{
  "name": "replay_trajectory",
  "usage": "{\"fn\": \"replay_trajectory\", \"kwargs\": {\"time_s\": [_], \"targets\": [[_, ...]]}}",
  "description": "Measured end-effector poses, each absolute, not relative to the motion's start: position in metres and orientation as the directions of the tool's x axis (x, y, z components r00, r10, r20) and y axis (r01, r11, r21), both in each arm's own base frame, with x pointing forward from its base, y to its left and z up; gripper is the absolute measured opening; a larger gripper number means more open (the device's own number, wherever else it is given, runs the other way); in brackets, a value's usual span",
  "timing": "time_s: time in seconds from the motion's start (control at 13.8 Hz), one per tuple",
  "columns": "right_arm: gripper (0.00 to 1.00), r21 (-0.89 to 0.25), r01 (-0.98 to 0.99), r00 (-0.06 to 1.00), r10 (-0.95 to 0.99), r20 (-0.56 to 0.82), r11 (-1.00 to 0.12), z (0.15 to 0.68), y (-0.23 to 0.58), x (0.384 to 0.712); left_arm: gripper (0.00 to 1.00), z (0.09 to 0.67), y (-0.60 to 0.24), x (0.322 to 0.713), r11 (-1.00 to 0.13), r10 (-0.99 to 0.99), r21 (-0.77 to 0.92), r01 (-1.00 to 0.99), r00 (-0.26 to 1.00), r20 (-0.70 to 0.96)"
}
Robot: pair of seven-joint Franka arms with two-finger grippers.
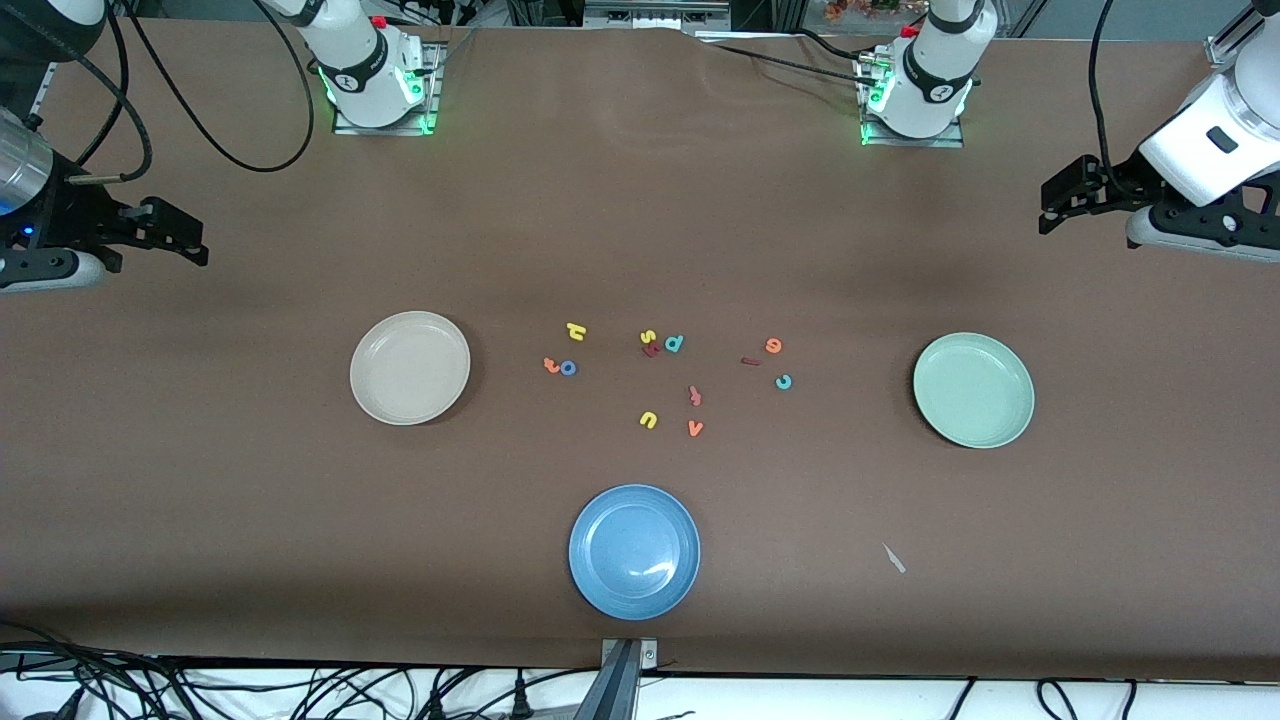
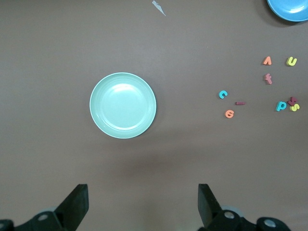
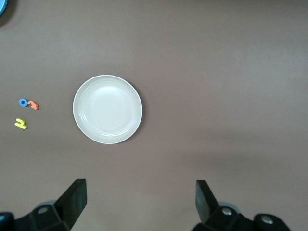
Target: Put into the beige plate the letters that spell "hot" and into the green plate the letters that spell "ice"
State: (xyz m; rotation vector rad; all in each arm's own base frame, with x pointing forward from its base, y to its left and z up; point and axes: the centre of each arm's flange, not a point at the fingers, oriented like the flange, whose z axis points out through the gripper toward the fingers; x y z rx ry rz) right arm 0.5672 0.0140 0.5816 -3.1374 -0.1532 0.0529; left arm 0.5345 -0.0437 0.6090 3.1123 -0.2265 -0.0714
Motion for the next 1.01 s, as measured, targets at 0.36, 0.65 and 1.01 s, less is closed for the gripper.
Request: {"fn": "replay_trajectory", "kwargs": {"time_s": [0.36, 0.65, 1.01], "targets": [[1.00, -0.002, 0.097, 0.995, 0.097, -0.034, -0.995, 0.5814, 0.0139, 0.5672, 1.00, 0.6090, -0.0437, 0.5345, -0.989, -0.145, 0.024, -0.144, 0.988, -0.044], [1.00, -0.002, 0.095, 0.995, 0.095, -0.036, -0.995, 0.5811, 0.0128, 0.5671, 1.00, 0.6090, -0.0437, 0.5344, -0.989, -0.145, 0.024, -0.144, 0.988, -0.045], [1.00, -0.002, 0.094, 0.995, 0.094, -0.036, -0.996, 0.5812, 0.0121, 0.5670, 1.00, 0.6080, -0.0436, 0.5331, -0.989, -0.145, 0.024, -0.144, 0.988, -0.056]]}}
